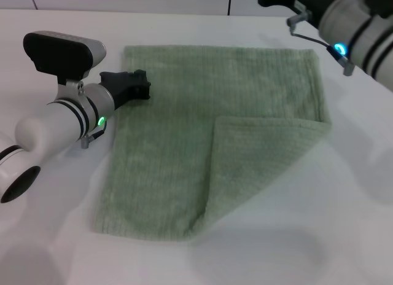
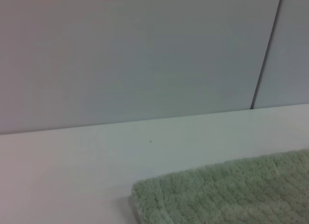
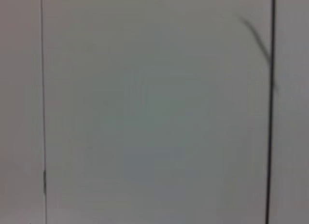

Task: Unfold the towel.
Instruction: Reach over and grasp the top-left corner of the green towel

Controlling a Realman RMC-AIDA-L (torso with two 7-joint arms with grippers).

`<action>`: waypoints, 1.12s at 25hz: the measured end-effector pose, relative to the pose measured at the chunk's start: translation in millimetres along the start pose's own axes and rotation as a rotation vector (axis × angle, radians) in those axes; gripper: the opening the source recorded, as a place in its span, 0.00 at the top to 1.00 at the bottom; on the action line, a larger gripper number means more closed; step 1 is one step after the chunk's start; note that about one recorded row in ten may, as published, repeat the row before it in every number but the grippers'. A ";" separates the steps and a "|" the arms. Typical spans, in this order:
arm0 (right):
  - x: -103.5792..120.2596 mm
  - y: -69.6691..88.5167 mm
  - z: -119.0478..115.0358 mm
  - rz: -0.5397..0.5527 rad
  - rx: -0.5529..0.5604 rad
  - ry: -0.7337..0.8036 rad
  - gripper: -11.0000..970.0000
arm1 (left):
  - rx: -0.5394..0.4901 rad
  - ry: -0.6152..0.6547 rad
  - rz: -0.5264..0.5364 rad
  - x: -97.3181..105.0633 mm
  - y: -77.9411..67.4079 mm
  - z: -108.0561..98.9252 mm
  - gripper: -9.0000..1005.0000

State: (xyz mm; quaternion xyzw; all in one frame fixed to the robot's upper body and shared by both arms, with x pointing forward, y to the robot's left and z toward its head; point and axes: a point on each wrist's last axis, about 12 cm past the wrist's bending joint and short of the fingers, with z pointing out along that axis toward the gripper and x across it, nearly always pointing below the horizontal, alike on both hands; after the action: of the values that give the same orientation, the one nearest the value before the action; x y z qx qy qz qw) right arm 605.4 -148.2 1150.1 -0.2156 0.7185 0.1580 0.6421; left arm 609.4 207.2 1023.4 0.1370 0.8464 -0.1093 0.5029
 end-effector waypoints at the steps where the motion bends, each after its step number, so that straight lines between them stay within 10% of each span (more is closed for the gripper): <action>1: 0.0 0.0 0.0 0.000 0.000 0.000 0.24 | 0.000 0.000 0.000 -0.1 -0.1 0.0 0.97; 16: -21.8 6.6 16.8 -0.036 0.016 0.234 0.25 | 0.005 -0.007 0.001 -2.4 -1.4 0.8 0.97; 28: -34.6 8.0 14.7 -0.001 -0.220 0.469 0.25 | 0.010 -0.014 -0.001 -3.6 -2.6 0.6 0.97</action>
State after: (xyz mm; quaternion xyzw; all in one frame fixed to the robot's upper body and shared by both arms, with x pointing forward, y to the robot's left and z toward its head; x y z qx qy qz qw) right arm 616.7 -130.2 1182.2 -0.3151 0.8263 0.1806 0.4305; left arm 610.6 204.1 1026.4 0.1385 0.8424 -0.1148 0.5079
